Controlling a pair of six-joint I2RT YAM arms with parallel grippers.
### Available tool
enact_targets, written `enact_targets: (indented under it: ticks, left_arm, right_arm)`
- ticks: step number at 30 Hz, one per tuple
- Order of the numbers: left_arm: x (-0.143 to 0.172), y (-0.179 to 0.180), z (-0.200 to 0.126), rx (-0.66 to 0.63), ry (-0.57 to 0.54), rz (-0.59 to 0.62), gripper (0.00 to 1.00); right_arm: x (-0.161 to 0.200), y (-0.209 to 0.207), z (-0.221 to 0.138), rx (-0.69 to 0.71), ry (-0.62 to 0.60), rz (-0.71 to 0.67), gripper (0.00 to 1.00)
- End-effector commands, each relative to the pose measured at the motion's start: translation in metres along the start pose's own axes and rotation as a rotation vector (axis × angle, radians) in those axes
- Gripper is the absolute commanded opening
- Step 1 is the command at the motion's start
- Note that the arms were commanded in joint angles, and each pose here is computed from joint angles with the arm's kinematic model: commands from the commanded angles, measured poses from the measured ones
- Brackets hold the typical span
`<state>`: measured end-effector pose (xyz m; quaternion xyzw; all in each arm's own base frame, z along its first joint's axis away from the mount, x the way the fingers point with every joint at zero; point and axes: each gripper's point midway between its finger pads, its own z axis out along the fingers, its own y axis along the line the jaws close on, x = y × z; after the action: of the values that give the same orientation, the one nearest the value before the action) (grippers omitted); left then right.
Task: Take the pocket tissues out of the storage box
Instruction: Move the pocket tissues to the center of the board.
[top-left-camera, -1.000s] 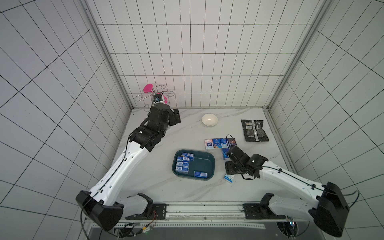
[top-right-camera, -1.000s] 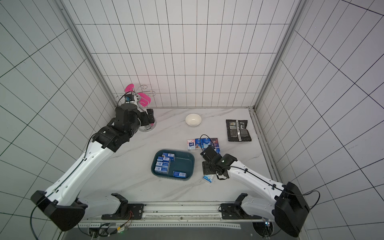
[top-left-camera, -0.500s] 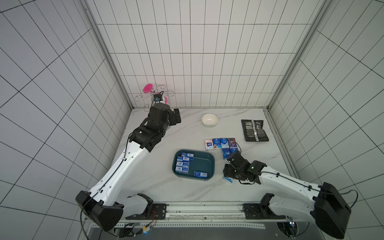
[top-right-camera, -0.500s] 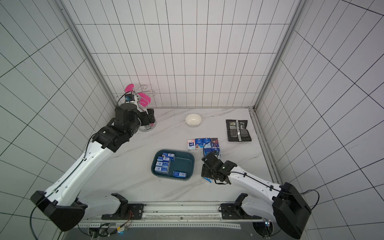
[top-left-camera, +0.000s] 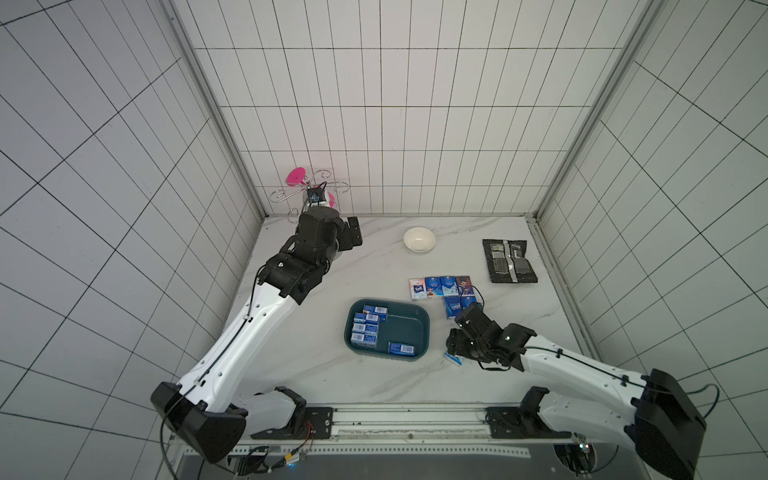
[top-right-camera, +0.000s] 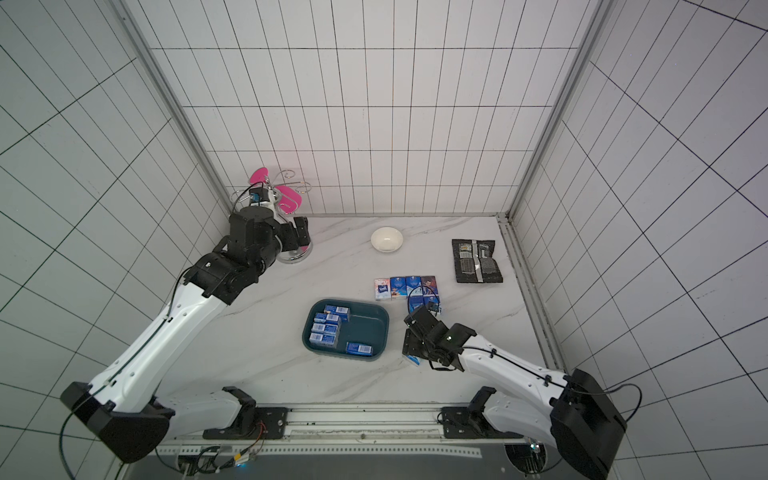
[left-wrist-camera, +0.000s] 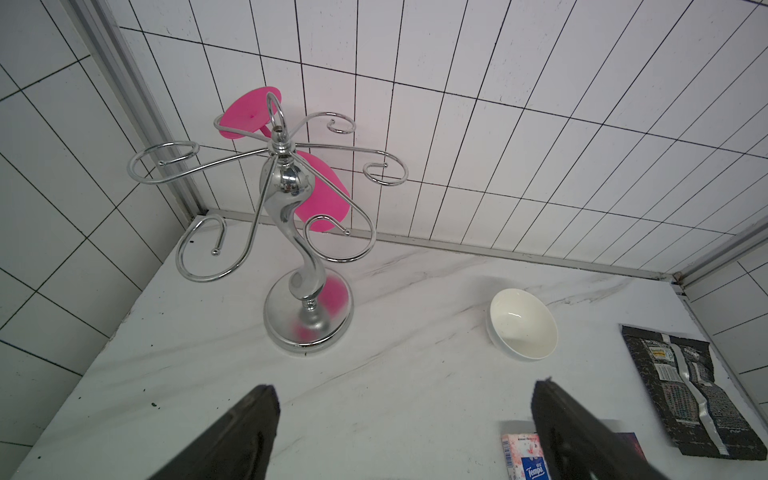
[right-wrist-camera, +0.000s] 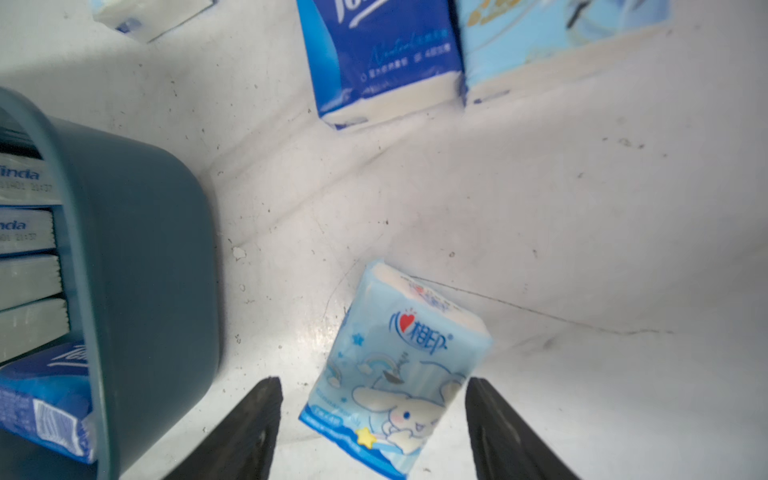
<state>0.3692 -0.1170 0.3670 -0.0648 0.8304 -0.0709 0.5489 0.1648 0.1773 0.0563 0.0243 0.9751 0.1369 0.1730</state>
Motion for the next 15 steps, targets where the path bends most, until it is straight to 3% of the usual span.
enact_targets:
  ticks: [1,9,15]
  left_arm:
    - [-0.018,-0.005,-0.010,0.029,-0.044,-0.020,0.98]
    - [-0.016,-0.007,-0.009,0.035,-0.042,-0.020,0.98]
    - [-0.016,-0.008,-0.010,0.038,-0.043,-0.017,0.98]
  right_arm:
    - [-0.008,-0.002,-0.020,0.028,-0.027,-0.014,0.73]
    - [0.010,-0.006,-0.010,-0.045,-0.001,0.109,0.74]
    - [0.009,0.000,-0.001,-0.038,0.010,0.118,0.74]
